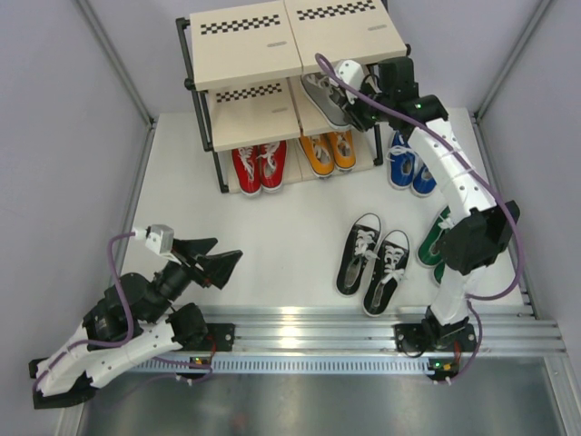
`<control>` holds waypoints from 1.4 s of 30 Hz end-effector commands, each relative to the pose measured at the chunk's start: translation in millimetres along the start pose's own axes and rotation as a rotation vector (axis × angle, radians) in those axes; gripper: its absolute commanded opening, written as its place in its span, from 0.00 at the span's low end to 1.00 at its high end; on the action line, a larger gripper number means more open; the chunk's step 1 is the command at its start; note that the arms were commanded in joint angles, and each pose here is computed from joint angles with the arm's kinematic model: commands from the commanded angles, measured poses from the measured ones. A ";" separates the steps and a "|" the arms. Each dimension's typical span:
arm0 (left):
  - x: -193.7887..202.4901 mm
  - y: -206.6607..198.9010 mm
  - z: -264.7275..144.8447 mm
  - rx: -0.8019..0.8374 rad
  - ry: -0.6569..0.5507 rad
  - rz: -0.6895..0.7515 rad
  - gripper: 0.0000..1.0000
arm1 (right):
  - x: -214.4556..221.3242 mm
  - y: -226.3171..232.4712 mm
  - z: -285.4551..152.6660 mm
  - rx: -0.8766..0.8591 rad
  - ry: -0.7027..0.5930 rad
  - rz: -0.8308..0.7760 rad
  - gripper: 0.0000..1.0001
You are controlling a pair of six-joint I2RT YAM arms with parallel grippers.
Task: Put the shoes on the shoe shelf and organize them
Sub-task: Place the shoe at the shoe shelf.
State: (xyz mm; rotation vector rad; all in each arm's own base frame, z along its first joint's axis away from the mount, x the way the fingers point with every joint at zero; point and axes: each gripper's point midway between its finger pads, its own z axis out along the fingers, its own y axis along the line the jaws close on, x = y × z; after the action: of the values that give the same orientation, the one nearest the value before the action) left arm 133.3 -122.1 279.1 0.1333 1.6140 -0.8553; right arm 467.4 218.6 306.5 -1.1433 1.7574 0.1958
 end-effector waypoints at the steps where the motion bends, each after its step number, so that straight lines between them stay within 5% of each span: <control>1: 0.6 0.3 -1.1 0.009 -0.003 0.014 0.95 | -17.0 -10.5 -1.8 0.019 -0.050 -0.013 0.29; 22: 1.6 0.4 -0.7 0.009 0.000 0.020 0.94 | -34.9 14.4 0.1 -0.065 -0.103 -0.003 0.27; 42: 6.3 1.5 5.2 -0.015 0.020 0.020 0.96 | -33.3 32.7 -86.5 -0.038 -0.154 -0.001 0.38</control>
State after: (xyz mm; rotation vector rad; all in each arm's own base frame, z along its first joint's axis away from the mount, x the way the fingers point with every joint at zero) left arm 134.0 -122.6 276.8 0.1435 1.6178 -0.8435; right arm 416.2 215.4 334.6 -1.1502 1.7032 0.2830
